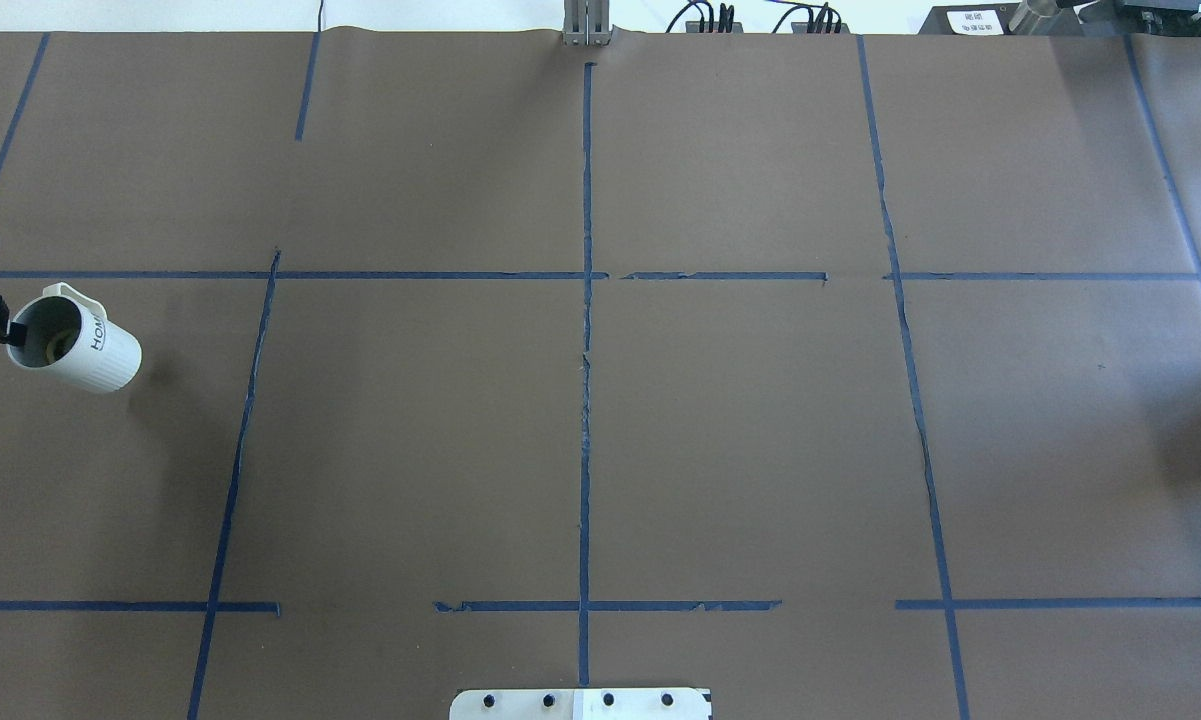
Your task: Left arm hands cup to right arm to dump lemon
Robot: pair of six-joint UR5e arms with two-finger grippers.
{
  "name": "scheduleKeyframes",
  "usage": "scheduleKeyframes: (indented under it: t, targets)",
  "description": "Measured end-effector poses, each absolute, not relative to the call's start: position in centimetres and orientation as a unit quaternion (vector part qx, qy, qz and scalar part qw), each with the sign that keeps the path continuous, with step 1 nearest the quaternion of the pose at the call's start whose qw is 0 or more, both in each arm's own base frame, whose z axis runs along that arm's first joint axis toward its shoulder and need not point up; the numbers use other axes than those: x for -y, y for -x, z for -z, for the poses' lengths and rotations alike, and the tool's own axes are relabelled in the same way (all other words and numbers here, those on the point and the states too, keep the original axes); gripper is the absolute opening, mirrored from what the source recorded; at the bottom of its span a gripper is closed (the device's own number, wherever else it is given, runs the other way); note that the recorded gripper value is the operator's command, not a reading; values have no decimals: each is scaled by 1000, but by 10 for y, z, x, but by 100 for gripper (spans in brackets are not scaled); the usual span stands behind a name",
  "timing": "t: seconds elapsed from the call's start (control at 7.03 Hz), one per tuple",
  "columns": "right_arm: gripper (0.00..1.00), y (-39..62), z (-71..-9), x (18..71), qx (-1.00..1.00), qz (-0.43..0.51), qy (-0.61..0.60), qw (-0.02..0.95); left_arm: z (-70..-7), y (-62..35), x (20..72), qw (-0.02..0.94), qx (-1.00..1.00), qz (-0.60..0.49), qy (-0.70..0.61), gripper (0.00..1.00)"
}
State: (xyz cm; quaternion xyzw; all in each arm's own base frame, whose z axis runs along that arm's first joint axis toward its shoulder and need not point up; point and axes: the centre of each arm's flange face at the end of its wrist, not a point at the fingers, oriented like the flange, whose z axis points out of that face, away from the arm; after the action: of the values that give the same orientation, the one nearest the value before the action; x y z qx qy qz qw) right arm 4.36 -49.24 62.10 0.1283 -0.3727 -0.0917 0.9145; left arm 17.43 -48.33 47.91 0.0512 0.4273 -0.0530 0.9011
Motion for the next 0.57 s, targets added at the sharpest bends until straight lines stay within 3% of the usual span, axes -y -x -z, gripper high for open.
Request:
scheduleKeyframes:
  t: [0.28,0.57]
  targets:
    - [99,-20,-598,508,369,143,-197,897,-389,-205,532,907,-416,62,-27,0]
    - [99,28,-564,547,373,200,-237,874,-309,-249,546,904,-423,65,10,0]
